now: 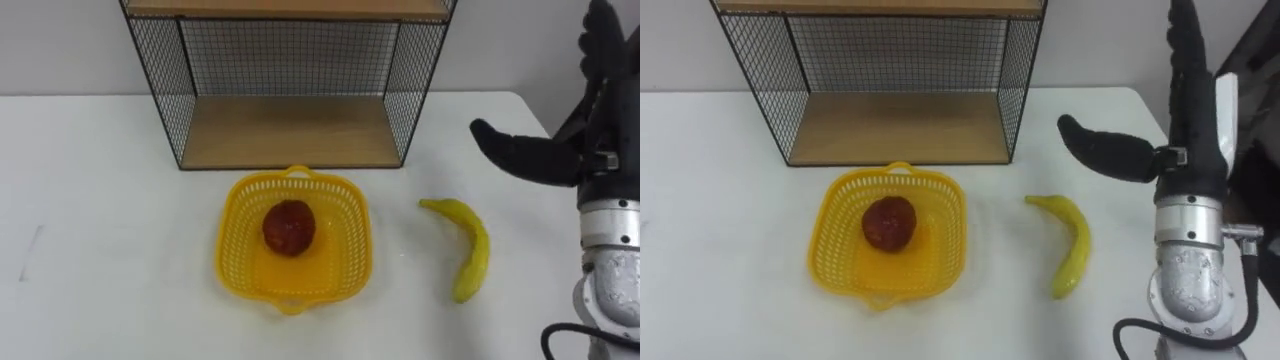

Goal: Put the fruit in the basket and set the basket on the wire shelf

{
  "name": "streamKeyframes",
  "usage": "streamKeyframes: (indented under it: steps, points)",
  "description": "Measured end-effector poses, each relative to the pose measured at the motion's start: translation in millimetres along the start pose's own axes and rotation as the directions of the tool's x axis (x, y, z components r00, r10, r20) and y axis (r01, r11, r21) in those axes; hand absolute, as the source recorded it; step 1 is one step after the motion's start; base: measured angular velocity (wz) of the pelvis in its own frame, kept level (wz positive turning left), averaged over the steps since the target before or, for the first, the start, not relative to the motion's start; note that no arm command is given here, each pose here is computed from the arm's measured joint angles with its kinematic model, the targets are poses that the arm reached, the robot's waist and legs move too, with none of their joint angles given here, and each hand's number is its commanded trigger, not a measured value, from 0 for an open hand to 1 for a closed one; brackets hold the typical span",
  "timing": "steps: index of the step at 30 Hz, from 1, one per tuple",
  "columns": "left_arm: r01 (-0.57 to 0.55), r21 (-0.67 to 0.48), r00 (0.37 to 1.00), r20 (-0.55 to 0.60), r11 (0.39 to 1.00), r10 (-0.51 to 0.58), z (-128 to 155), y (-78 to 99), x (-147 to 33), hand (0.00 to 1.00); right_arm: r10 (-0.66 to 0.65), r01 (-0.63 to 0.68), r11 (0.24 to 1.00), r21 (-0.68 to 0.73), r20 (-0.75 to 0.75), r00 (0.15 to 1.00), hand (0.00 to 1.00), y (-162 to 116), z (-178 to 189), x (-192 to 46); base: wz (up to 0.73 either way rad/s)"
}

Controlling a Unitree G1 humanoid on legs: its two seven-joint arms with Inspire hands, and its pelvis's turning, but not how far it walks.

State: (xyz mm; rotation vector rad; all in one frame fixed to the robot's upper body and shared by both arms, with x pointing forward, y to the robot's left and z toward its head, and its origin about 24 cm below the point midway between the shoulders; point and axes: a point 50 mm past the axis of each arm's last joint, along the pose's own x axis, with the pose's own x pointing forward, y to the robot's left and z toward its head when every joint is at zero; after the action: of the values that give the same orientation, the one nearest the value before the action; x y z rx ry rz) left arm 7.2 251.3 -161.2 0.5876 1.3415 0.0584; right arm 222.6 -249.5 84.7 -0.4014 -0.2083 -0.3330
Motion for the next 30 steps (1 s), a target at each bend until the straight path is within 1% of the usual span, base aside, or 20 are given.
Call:
streamKeyframes:
  steps: [3, 6, 11, 15, 18, 21, 23, 26, 28, 30]
  points:
    - [0.003, 0.002, 1.000, -0.021, 1.000, -0.003, -2, -0.1, -0.1, 0.00, -0.017, 0.016, 1.000, -0.011, -0.043, 0.999, 0.00, -1, -7, -2, -0.08]
    - [-0.004, 0.000, 1.000, -0.019, 1.000, 0.004, 1, 2.1, 0.6, 0.00, -0.015, 0.013, 1.000, -0.022, -0.077, 0.997, 0.00, -1, -14, -6, -0.02]
    - [-0.017, -0.001, 1.000, 0.008, 1.000, 0.017, 9, 5.1, 1.1, 0.00, 0.079, -0.091, 0.995, -0.040, -0.235, 0.969, 0.00, 13, -45, -16, 0.00]
    - [-0.020, -0.001, 1.000, 0.004, 1.000, 0.020, 8, 5.4, 0.7, 0.00, 0.123, -0.143, 0.988, -0.053, -0.274, 0.954, 0.00, 17, -51, -19, 0.00]
    - [-0.029, -0.006, 1.000, 0.010, 1.000, 0.029, 9, 7.2, -0.3, 0.00, 0.161, -0.196, 0.976, -0.099, -0.286, 0.945, 0.00, 20, -55, -19, 0.00]
    - [-0.030, -0.004, 1.000, 0.004, 1.000, 0.030, 7, 7.2, -1.0, 0.00, 0.210, -0.267, 0.956, -0.119, -0.356, 0.911, 0.00, 25, -67, -26, 0.00]
    - [-0.029, -0.003, 1.000, -0.012, 1.000, 0.029, 3, 6.5, -1.9, 0.00, 0.246, -0.312, 0.943, -0.113, -0.391, 0.887, 0.00, 27, -72, -29, 0.00]
    - [-0.032, -0.003, 0.999, -0.009, 0.999, 0.032, 4, 7.6, -1.5, 0.00, 0.257, -0.332, 0.938, -0.104, -0.437, 0.862, 0.00, 28, -82, -34, 0.06]
    - [-0.031, -0.002, 0.999, -0.009, 1.000, 0.031, 5, 7.5, -1.4, 0.00, 0.280, -0.366, 0.927, -0.087, -0.490, 0.825, 0.00, 29, -93, -41, 0.10]
    - [-0.027, -0.001, 1.000, -0.015, 1.000, 0.027, 4, 7.2, -1.4, 0.00, 0.290, -0.375, 0.924, -0.075, -0.504, 0.814, 0.00, 30, -96, -43, 0.08]
